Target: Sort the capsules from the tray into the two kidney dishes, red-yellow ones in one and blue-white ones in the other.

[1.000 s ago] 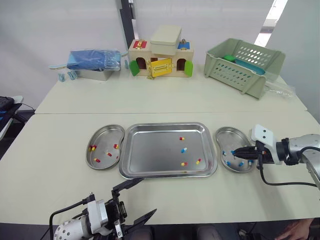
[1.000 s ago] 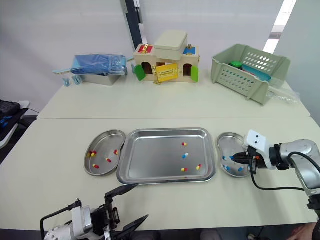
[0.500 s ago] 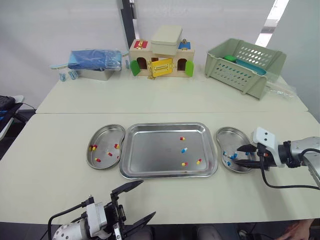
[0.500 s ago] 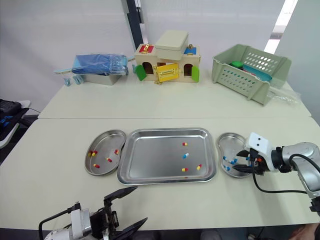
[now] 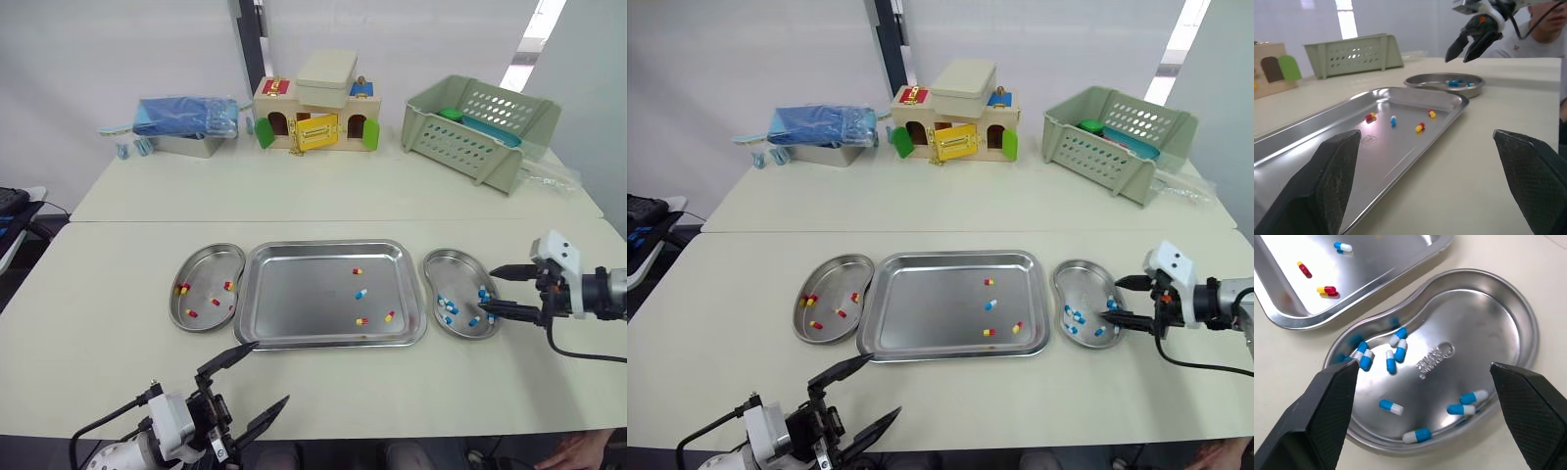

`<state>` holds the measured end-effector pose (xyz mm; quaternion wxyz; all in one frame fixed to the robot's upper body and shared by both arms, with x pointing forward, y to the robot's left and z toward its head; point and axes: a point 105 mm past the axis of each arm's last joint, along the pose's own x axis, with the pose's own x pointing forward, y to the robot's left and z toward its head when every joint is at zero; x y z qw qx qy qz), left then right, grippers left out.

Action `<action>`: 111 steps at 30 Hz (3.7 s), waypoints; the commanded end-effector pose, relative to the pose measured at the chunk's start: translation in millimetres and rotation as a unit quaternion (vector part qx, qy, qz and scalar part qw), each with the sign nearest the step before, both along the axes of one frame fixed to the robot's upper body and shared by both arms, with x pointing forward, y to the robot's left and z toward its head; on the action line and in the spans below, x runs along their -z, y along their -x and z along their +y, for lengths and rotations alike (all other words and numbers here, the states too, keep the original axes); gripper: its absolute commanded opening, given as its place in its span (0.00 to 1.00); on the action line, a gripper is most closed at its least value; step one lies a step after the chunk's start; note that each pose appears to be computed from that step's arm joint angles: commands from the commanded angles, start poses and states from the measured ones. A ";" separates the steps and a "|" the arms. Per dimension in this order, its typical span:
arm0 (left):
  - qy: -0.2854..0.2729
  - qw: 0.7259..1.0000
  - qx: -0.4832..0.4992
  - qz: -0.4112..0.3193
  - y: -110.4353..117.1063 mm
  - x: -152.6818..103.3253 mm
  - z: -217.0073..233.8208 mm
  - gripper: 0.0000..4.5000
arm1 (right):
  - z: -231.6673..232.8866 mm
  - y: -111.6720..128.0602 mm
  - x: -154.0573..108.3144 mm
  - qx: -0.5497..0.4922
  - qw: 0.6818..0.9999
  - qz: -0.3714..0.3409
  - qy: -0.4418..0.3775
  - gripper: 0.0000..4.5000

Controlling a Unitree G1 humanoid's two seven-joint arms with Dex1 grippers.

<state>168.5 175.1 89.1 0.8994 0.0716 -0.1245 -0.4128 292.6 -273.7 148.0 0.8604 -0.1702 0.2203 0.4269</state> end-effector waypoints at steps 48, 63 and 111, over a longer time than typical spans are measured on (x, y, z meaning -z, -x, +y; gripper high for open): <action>-0.148 0.954 -0.217 0.141 -55.7 -66.0 155.8 1.00 | -44.1 55.8 30.1 0.014 0.997 -0.053 -0.050 0.99; -0.206 0.959 0.137 0.140 -91.1 -58.2 -20.5 1.00 | 99.6 109.7 36.8 -0.094 0.963 -0.092 -0.235 0.99; -0.353 0.882 0.298 0.093 -142.4 -6.5 -148.5 0.59 | 113.4 133.7 66.9 0.011 0.945 -0.209 -0.252 1.00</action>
